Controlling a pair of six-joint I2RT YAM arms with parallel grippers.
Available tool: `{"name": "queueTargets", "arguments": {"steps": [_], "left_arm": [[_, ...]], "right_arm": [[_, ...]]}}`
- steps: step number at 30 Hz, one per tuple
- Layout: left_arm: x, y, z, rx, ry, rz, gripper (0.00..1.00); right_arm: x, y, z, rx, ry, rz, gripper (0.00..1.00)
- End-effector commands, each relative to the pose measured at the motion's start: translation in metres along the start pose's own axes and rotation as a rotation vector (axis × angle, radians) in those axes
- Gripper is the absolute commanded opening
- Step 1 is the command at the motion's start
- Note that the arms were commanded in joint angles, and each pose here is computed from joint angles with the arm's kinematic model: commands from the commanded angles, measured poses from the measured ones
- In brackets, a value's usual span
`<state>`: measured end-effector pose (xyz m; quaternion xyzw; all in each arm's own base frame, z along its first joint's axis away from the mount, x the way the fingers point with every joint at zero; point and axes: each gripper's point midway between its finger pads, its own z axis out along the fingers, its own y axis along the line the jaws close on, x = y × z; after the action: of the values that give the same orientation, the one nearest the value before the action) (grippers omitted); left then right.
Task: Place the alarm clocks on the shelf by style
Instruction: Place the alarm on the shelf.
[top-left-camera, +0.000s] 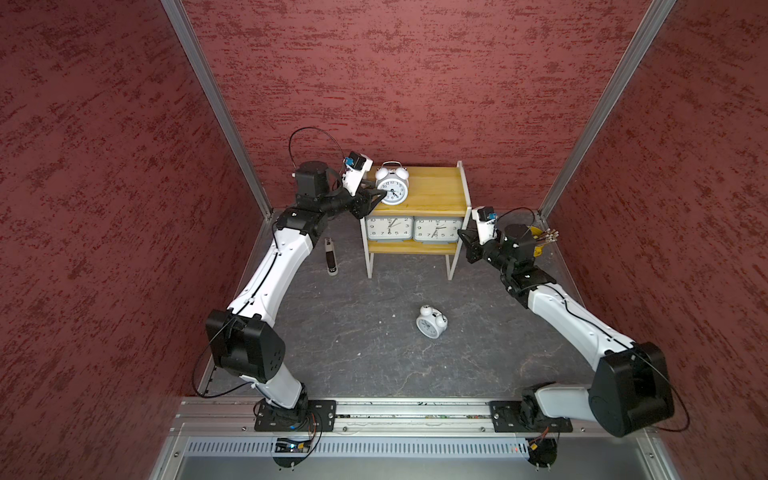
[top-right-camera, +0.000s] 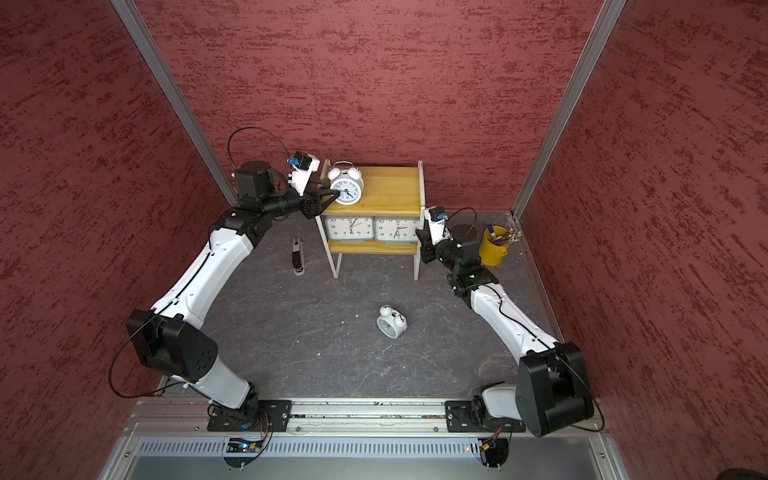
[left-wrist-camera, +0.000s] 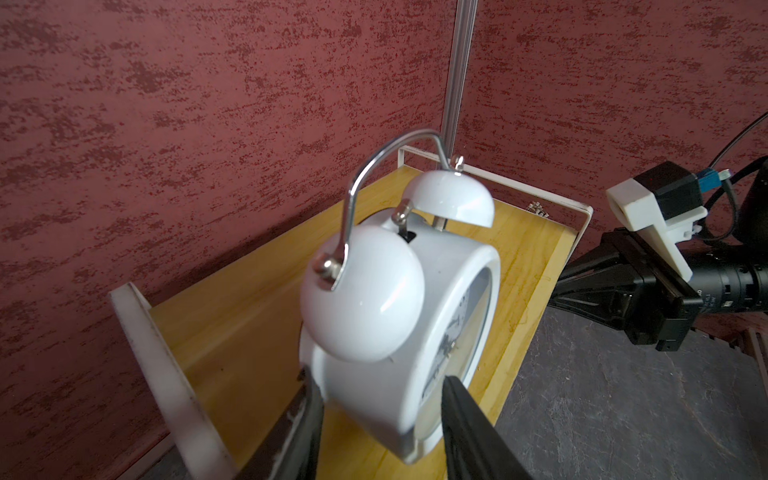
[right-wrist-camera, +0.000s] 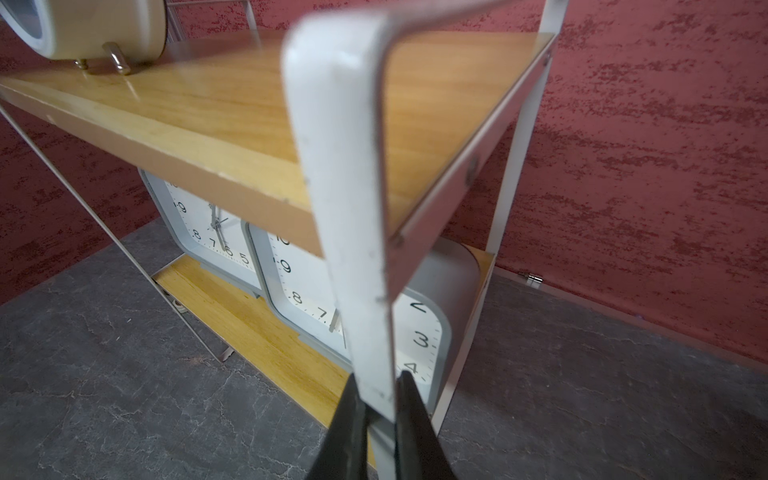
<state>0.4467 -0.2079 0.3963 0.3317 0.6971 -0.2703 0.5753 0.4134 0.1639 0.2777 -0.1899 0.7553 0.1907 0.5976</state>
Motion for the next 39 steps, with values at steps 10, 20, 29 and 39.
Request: {"name": "queueTargets", "arguments": {"steps": [10, 20, 29, 39], "left_arm": [[-0.018, -0.008, -0.022, -0.048, -0.058, 0.055, 0.99], [-0.017, -0.006, -0.048, -0.161, -0.077, 0.069, 1.0], [0.007, -0.034, -0.075, -0.136, -0.051, 0.017, 1.0], [0.088, -0.065, -0.089, -0.091, -0.023, -0.181, 1.0]], "right_arm": [[-0.02, 0.0, -0.022, 0.043, -0.076, 0.033, 0.58], [-0.009, 0.01, -0.048, 0.027, -0.056, 0.051, 0.69], [0.015, 0.043, -0.074, -0.122, 0.027, 0.086, 0.68], [0.06, 0.084, -0.089, -0.258, 0.157, 0.132, 0.66]]}}
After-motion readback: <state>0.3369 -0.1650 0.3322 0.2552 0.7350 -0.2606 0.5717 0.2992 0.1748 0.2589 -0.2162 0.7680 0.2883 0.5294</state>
